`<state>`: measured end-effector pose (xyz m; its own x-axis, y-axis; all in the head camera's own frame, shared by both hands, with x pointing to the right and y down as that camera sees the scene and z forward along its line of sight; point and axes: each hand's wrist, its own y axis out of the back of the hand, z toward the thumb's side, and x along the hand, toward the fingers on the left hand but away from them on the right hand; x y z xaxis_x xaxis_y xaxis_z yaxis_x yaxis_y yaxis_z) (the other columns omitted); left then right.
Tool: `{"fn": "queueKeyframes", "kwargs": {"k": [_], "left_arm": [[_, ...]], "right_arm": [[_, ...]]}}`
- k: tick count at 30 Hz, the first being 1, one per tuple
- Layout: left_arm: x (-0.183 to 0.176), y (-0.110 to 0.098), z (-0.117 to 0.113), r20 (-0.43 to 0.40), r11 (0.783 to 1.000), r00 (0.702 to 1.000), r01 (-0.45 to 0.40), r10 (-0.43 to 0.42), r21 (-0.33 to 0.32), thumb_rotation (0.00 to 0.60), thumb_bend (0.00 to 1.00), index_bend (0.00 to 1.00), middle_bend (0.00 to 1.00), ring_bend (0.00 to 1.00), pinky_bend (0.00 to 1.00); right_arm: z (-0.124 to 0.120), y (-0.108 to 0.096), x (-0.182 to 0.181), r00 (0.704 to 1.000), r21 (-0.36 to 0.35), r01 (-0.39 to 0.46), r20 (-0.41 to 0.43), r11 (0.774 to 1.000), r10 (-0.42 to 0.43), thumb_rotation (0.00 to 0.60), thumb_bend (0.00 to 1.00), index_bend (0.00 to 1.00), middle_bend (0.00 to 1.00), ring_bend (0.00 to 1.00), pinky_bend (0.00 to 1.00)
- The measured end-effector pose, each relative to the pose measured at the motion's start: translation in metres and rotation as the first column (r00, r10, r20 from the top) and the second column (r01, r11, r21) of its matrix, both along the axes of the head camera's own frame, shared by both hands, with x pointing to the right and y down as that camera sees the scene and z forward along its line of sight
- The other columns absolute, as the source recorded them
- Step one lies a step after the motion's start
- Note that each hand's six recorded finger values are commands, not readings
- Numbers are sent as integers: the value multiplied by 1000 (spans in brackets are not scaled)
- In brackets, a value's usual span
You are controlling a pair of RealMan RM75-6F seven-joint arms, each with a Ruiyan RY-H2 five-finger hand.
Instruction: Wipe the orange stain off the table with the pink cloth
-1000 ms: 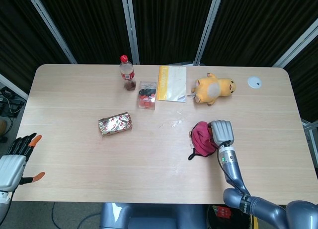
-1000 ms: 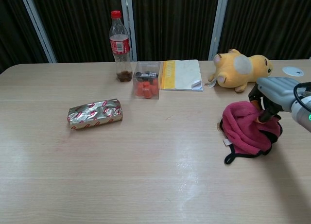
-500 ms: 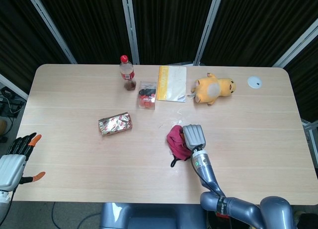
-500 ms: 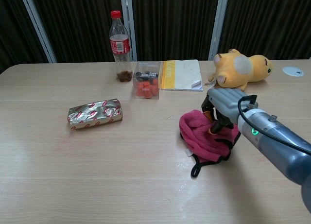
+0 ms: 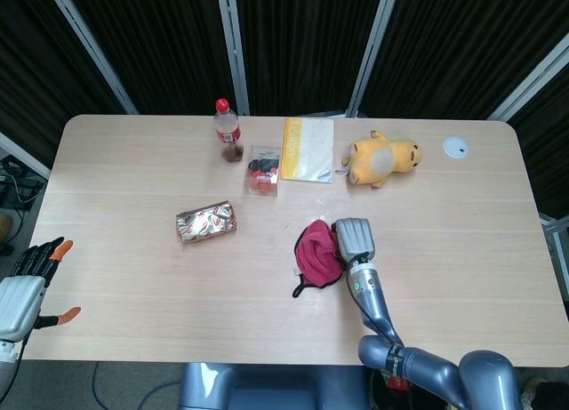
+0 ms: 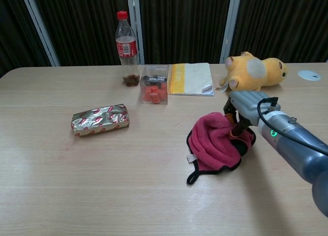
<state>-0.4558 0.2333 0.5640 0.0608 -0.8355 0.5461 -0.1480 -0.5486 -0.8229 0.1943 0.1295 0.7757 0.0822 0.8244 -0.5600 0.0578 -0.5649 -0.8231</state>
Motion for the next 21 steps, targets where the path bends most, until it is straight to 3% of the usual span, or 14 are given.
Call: {"fn": "queueKeyframes", "kwargs": {"k": [12,21], "left_arm": [[0,0,-1,-8,1000,1000,7,-7,-6,600,0,29,0,0,0],[2,3,-2,-16,1000,1000,4,-4,-4,600,0,36,0,0,0]], "right_arm": [[-10,-20,93,984,44,-110,-135,993,115,600,350,763,658,559,715],[-39,-27,165,950,106,-188,-233,976,209,600,348,764,658,559,716]]}}
